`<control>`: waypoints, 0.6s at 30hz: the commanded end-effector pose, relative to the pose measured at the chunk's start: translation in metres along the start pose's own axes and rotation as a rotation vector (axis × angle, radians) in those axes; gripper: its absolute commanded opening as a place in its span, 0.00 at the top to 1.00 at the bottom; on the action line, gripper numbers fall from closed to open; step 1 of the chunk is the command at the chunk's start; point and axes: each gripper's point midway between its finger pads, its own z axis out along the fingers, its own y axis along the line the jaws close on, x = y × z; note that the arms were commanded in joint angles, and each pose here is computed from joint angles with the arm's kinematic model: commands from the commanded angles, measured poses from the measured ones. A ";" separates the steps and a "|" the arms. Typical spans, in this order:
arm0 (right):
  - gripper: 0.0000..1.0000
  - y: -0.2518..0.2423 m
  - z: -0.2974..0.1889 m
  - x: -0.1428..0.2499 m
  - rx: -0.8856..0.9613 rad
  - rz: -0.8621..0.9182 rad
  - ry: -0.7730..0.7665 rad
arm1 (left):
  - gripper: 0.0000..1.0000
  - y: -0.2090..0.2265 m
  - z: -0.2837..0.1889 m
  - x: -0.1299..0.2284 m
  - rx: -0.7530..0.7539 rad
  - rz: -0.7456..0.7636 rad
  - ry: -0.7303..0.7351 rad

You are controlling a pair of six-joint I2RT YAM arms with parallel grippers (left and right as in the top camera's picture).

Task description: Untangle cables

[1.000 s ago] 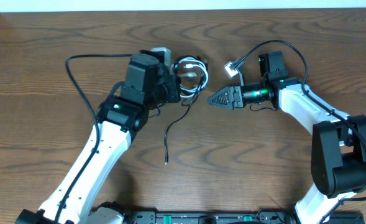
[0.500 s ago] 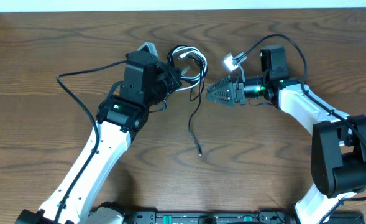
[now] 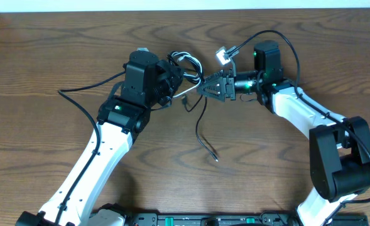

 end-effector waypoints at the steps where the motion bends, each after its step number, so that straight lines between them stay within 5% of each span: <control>1: 0.47 0.015 0.012 0.000 -0.020 0.000 0.018 | 0.93 -0.014 -0.006 -0.001 0.047 -0.008 0.002; 15: 0.55 0.019 0.018 -0.024 0.000 0.207 -0.058 | 0.93 -0.016 -0.006 -0.001 0.054 0.079 0.000; 18: 0.63 0.016 0.025 -0.028 0.034 0.249 -0.086 | 0.93 -0.016 -0.006 -0.001 0.054 0.079 -0.001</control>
